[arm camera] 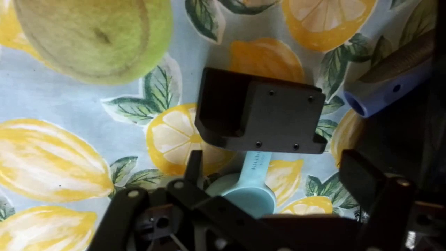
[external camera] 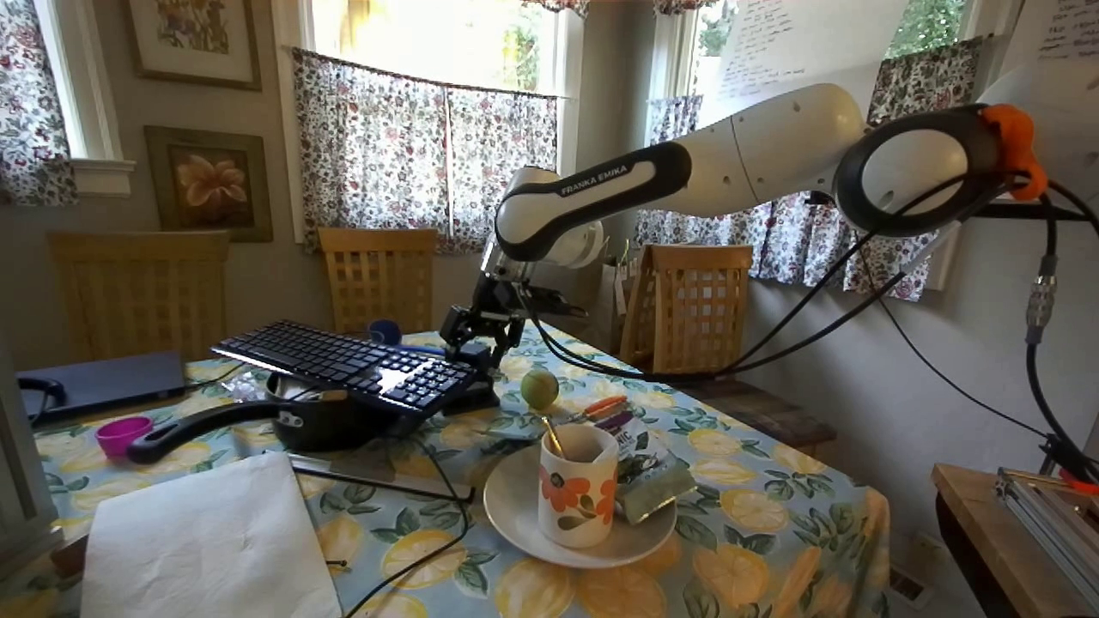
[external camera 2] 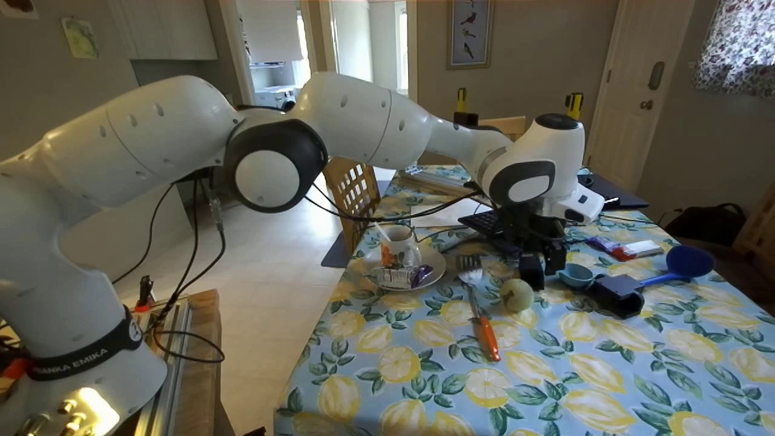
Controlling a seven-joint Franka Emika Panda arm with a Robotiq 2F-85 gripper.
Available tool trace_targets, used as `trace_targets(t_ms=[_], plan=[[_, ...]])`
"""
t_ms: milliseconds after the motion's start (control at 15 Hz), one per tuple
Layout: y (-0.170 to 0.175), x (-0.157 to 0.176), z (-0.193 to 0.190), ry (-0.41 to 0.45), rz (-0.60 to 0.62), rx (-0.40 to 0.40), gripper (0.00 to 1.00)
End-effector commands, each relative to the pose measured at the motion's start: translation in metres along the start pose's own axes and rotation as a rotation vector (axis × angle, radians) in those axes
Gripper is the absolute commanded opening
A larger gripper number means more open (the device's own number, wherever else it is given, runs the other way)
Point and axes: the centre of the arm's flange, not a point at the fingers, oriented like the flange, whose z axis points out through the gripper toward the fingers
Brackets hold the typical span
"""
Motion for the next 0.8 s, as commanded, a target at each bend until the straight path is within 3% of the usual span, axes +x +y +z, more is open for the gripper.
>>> trace_targets(t_ms=[0,333,733], plan=[[-0.001,-0.009,0.005,-0.003,0.051,-0.007,1.00],[0.000,-0.017,0.005,0.009,0.095,0.009,1.00],[-0.004,-0.021,0.021,0.026,0.002,0.082,1.00]])
